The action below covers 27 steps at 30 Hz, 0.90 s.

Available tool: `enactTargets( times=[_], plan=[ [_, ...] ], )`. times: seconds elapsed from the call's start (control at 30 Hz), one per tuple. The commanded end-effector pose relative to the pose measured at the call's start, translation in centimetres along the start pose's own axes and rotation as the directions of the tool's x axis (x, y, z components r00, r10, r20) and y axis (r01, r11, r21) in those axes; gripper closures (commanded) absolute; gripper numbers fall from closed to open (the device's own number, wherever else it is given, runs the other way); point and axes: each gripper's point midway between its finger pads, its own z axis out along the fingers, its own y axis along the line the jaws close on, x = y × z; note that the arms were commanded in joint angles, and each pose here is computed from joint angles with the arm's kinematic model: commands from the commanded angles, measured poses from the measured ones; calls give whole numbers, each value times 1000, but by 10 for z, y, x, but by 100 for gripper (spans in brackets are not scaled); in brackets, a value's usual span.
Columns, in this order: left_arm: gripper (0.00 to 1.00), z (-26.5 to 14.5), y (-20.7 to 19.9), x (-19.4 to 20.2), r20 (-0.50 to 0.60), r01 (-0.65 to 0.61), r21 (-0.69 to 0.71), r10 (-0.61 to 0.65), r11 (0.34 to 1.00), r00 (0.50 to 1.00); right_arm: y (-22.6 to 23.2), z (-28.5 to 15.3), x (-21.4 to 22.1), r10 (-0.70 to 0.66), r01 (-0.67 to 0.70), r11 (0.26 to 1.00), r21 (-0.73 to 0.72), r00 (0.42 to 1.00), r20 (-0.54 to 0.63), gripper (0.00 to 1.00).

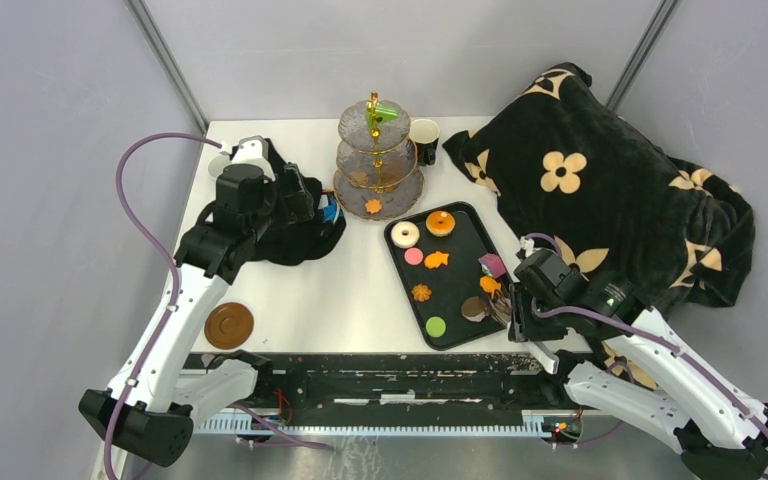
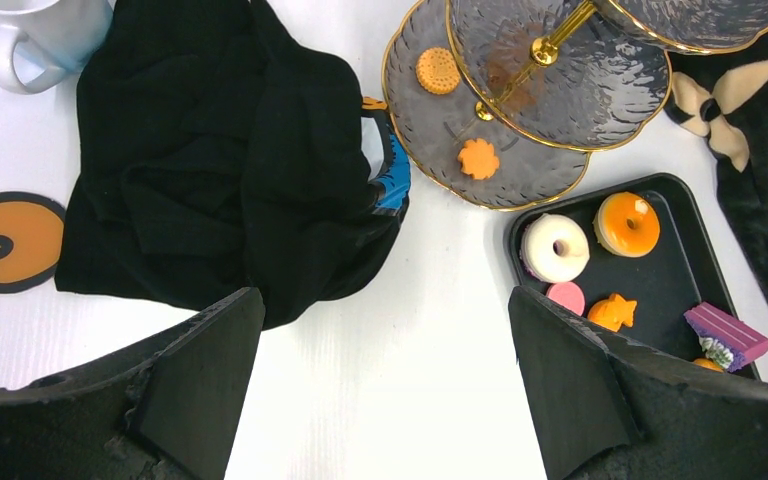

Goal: Serve the afternoon tea

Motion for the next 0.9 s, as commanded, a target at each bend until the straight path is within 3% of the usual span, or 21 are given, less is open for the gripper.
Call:
enactTargets(
  times=[0.0,0.2,0.47,0.6,0.87],
  plan=[
    [1,-4,-6,-14,55,44,30,-46,999,997,15,2,-9,26,-25,998,-59,999,25,56],
    [1,-3,-6,-13,53,43,29,-45,999,998,26,3,-6,34,-33,993,-116,999,3,58],
    [1,-4,-5,-13,59,43,28,-45,999,997,35,0,-12,31,-29,988,-150,999,14,98],
    [1,-4,-4,-11,57,43,23,-45,999,997,35,-8,-26,15,-6,991,-134,998,64,99],
    [1,-3,-2,-14,61,34,13,-34,999,998,43,-33,-88,-4,28,996,-86,963,270,99]
  ],
)
